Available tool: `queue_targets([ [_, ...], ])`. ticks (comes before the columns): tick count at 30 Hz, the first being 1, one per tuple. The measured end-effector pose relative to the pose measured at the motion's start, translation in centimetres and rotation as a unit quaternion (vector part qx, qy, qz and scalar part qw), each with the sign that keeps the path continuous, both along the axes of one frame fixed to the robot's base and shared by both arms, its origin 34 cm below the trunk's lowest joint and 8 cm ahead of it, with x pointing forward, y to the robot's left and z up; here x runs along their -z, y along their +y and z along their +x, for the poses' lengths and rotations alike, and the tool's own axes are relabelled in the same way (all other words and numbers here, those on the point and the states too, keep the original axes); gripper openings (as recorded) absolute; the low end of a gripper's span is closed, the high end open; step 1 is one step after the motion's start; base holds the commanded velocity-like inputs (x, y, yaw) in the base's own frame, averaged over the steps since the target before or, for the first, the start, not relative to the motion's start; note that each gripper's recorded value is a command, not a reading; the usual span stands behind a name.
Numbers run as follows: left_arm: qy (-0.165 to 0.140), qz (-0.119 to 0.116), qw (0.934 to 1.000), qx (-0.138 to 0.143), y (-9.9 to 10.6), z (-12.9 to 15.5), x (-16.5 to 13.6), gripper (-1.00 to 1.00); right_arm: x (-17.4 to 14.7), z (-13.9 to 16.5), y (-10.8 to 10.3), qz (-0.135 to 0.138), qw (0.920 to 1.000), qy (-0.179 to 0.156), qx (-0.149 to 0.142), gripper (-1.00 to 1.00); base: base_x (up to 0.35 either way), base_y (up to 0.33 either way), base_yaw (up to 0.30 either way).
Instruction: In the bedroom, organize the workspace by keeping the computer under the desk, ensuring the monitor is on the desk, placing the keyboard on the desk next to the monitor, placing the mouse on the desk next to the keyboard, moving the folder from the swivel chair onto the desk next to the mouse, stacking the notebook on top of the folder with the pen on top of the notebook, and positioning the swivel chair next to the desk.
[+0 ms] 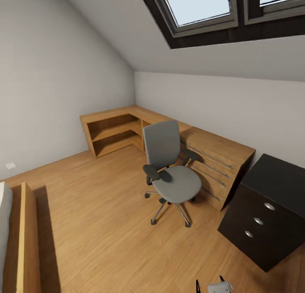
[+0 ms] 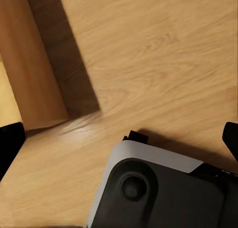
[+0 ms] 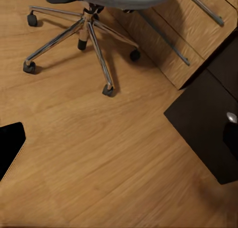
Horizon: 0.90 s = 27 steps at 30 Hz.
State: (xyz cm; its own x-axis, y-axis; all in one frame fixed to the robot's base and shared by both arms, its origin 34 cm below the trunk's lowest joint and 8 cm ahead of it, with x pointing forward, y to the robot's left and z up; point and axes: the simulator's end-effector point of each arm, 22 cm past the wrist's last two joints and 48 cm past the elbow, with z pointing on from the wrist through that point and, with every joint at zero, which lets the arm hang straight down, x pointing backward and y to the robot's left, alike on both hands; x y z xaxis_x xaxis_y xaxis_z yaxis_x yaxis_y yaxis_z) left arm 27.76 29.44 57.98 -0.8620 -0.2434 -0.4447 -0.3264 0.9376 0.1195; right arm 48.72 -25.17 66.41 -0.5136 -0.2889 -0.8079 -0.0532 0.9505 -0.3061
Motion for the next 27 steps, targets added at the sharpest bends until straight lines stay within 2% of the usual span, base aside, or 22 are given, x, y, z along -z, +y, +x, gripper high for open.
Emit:
queue_targets([
  [6,0.000,-0.001,1.0000,-0.001,-0.05,-0.03,-0.01,1.00,0.03,-0.16,-0.04,0.000,1.0000,0.000,0.000,1.00,0.130,0.000,0.279],
  [18,-0.002,-0.002,1.0000,0.000,-0.19,0.11,-0.07,1.00,-0.25,0.02,-0.10,0.000,1.0000,-0.004,0.001,1.00,0.306,0.000,0.259],
  [27,-0.007,-0.002,1.0000,0.000,-0.21,0.49,-0.20,1.00,-0.76,0.41,-0.07,0.003,0.9999,-0.014,0.001,1.00,0.079,0.000,0.210],
])
